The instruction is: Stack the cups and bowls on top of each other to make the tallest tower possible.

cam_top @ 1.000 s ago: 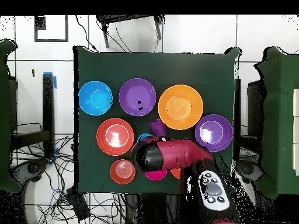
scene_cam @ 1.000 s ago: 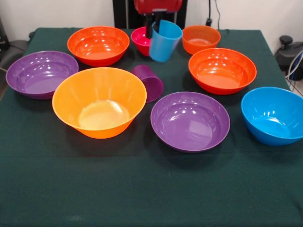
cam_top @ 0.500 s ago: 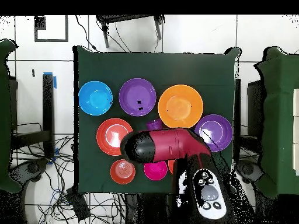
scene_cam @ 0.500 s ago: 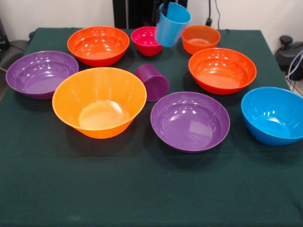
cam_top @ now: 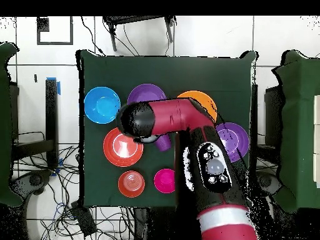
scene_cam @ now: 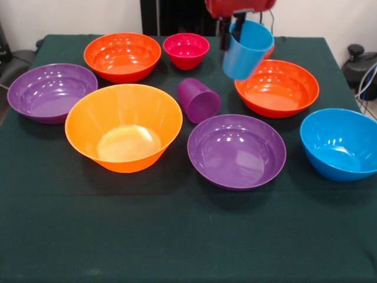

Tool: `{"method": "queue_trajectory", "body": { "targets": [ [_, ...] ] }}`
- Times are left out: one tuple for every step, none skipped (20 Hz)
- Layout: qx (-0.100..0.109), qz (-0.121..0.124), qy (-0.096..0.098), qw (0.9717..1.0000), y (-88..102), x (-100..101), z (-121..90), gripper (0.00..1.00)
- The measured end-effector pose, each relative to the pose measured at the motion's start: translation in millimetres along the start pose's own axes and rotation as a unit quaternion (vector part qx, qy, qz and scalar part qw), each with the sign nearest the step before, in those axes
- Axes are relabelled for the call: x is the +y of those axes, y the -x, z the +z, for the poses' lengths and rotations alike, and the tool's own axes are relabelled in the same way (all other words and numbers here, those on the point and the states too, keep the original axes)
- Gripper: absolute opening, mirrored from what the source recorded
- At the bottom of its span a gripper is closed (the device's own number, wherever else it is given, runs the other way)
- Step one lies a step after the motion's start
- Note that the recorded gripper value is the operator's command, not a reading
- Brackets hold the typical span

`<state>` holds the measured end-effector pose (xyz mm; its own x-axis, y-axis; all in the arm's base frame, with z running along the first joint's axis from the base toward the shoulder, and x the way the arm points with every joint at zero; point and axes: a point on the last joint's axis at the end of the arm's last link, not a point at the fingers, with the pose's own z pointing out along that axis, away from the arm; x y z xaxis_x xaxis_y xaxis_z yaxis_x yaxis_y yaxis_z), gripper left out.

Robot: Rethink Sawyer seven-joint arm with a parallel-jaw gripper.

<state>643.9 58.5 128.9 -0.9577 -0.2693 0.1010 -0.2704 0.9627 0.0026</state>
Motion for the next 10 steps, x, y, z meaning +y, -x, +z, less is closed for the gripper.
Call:
{"method": "queue_trajectory", "body": {
  "targets": [
    [0.0, 0.0, 0.002, 1.0, 20.8, -1.7, -0.1, 0.0],
    [0.0, 0.001, 0.004, 1.0, 34.0, -2.7, -0.1, 0.0],
    [-0.001, 0.001, 0.006, 1.0, 44.6, -3.2, -0.2, 0.0],
    [-0.001, 0.002, 0.007, 1.0, 49.9, -3.7, -0.4, 0.0],
    [-0.002, 0.003, 0.011, 0.9999, 68.1, -4.9, -1.0, 0.0],
    [-0.003, 0.004, 0.013, 0.9999, 78.1, -5.8, -1.3, 0.0],
    [-0.004, 0.007, 0.017, 0.9998, 94.5, -7.4, -1.7, 0.0],
    [-0.005, 0.008, 0.019, 0.9998, 103.2, -8.6, -2.0, 0.0],
    [-0.006, 0.011, 0.022, 0.9997, 115.8, -10.3, -2.3, 0.0],
    [-0.007, 0.014, 0.026, 0.9996, 127.6, -11.8, -2.7, 0.0]
  ]
}}
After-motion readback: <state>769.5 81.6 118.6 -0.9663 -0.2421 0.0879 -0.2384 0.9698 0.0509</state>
